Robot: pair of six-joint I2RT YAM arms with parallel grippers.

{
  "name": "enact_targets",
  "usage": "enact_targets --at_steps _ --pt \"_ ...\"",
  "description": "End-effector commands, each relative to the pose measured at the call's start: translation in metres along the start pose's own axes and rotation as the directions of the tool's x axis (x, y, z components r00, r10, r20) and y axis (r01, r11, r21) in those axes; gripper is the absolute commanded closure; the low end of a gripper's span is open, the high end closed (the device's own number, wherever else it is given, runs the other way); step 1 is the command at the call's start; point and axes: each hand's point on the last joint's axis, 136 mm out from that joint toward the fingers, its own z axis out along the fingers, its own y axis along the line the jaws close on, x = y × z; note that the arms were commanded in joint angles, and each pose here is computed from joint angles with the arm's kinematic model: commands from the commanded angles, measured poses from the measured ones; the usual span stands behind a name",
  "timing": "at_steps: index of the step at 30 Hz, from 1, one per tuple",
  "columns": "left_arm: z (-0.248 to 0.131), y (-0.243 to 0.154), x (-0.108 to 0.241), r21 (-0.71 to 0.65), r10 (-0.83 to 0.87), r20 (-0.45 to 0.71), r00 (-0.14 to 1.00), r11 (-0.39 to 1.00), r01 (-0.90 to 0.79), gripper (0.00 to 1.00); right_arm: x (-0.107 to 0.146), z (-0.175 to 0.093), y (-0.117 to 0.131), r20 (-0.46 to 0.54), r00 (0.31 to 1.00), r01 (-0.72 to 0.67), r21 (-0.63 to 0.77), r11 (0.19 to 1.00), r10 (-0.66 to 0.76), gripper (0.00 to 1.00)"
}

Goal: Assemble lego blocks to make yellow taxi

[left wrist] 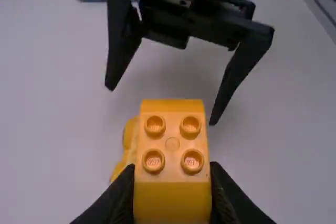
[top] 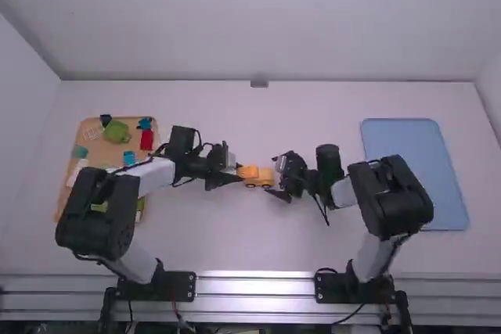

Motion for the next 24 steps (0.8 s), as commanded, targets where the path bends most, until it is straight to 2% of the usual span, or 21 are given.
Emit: enact_targets --at_steps 1,3,6,12,18,21,24 --pt "0.006 0.002 0.0 -0.014 0.0 -0.049 0.999 1.0 -0.001 0.9 0.005 0.006 -0.002 0.017 1.0 0.004 -0.031 1.0 -0.003 0.01" --pt "0.009 0.001 0.002 -0.019 -0.008 -0.072 0.997 1.0 0.007 0.91 0.012 0.014 -0.004 0.009 1.0 -0.019 -0.053 0.998 0.02 0.01" --pt "0.01 -0.001 0.003 -0.015 -0.005 -0.073 0.997 1.0 0.004 0.91 0.014 0.029 -0.001 0.065 0.998 -0.003 -0.131 0.991 0.012 0.01" --pt "0.017 0.007 0.01 -0.027 -0.028 -0.057 0.998 0.999 0.026 0.91 0.015 0.035 -0.005 0.1 0.995 0.009 -0.161 0.987 0.007 0.01" --pt "0.025 0.014 0.013 -0.026 -0.037 -0.013 0.999 0.999 0.037 0.89 0.019 0.039 -0.003 0.086 0.996 0.02 -0.16 0.987 -0.006 0.01" --pt "0.027 0.014 0.017 -0.023 -0.044 -0.015 0.999 0.999 0.043 0.9 0.023 0.043 -0.002 0.057 0.998 0.011 -0.154 0.988 -0.002 0.04" --pt "0.03 0.016 0.022 -0.028 -0.043 -0.019 0.999 0.999 0.042 0.9 0.032 0.047 0.001 0.004 1.0 -0.005 -0.164 0.987 0.006 0.12"
